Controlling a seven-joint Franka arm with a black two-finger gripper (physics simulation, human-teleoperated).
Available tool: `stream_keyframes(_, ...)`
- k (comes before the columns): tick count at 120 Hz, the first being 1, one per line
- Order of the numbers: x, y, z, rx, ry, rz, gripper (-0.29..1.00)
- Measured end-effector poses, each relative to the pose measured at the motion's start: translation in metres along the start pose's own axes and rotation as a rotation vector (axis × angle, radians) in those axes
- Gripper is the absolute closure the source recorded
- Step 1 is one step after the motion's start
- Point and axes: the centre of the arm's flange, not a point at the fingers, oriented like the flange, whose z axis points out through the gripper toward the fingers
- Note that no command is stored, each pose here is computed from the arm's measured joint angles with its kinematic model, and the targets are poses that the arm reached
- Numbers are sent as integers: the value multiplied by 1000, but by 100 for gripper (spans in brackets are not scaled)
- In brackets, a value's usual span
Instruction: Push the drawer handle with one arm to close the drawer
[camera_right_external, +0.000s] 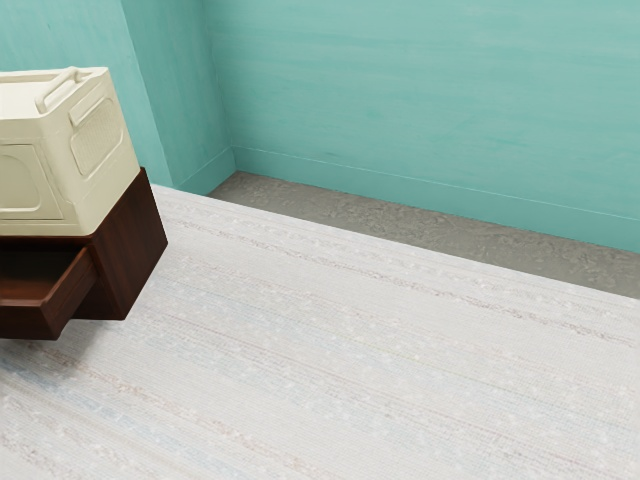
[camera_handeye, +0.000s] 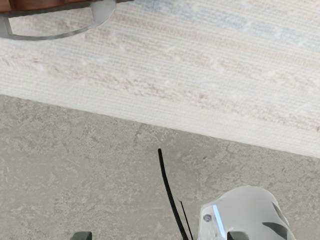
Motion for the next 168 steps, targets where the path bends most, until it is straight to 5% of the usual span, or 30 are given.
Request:
stream_keyframes(45, 33, -49, 104, 95, 36, -68, 74)
stream_keyframes(74, 46, -56, 106, 151, 179, -118, 78)
stream_keyframes(119, 77, -39, 157, 126, 214, -170, 78)
stream_keyframes(168, 94, -41, 128, 209, 401, -211, 79)
